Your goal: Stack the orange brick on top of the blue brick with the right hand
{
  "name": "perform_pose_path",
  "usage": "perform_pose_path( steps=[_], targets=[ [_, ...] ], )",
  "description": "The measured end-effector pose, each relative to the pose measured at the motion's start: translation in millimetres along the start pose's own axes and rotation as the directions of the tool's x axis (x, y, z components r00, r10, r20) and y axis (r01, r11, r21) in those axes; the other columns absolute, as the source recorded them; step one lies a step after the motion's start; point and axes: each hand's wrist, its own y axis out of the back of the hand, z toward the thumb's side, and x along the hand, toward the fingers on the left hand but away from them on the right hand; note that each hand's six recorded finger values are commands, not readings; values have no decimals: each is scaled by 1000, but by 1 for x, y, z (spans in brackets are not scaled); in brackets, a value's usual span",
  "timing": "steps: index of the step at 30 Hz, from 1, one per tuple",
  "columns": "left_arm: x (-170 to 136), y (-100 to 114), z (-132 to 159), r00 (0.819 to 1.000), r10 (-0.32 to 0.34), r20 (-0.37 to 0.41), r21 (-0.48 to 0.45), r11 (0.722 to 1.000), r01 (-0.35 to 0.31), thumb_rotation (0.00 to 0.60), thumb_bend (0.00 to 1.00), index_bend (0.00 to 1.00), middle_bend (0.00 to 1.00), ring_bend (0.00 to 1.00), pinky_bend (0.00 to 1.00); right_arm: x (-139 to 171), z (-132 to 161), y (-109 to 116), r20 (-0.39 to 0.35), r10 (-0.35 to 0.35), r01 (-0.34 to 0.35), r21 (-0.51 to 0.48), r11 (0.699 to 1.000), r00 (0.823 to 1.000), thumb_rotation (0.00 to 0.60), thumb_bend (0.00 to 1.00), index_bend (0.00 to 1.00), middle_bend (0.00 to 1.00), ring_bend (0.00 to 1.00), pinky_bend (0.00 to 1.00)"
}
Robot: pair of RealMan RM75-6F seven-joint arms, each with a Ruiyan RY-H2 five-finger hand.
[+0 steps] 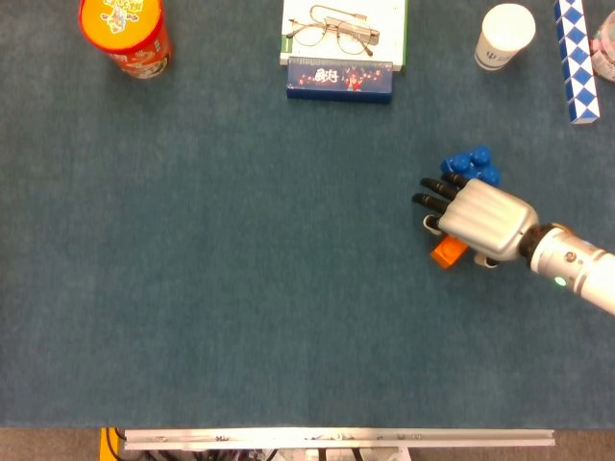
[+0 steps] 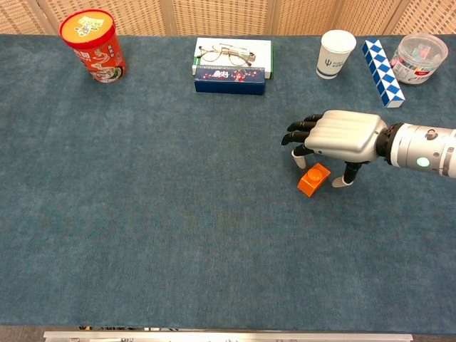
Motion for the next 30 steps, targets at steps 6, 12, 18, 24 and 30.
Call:
perform_pose_path(
  steps=[6, 12, 18, 24, 30],
  targets=[
    [-1, 1, 0, 1000, 4, -1, -1, 1000, -4, 600, 0, 456, 465, 380, 523, -2, 1, -2, 0, 6, -6, 3, 1000, 1000, 600, 120, 393, 128, 22, 140],
    [-1, 2, 0, 1000, 5, -1, -3, 1000, -5, 600, 0, 456, 465, 380, 523, -4, 2, -4, 1, 7, -7, 4, 1000, 1000, 600, 122, 393, 128, 22, 140],
    [-1, 2, 0, 1000, 5, -2, -4, 1000, -5, 600, 0, 456, 465, 380, 523, -5, 2, -5, 1, 4, -4, 4, 1000, 1000, 600, 128, 452, 128, 22, 140],
    [-1, 3, -1, 1000, 7, -7, -7, 1000, -7, 600, 0, 462, 465, 380, 523, -9, 4, -6, 0, -9, 9, 6, 1000, 1000, 600, 131, 523, 128, 22, 140],
    [-1, 5, -2, 1000, 11, -11, -7, 1000, -11, 600, 0, 463, 465, 380, 523, -11, 6, -5, 2, -27, 27, 9, 1000, 1000, 600, 138, 585, 140, 22, 139]
  ],
)
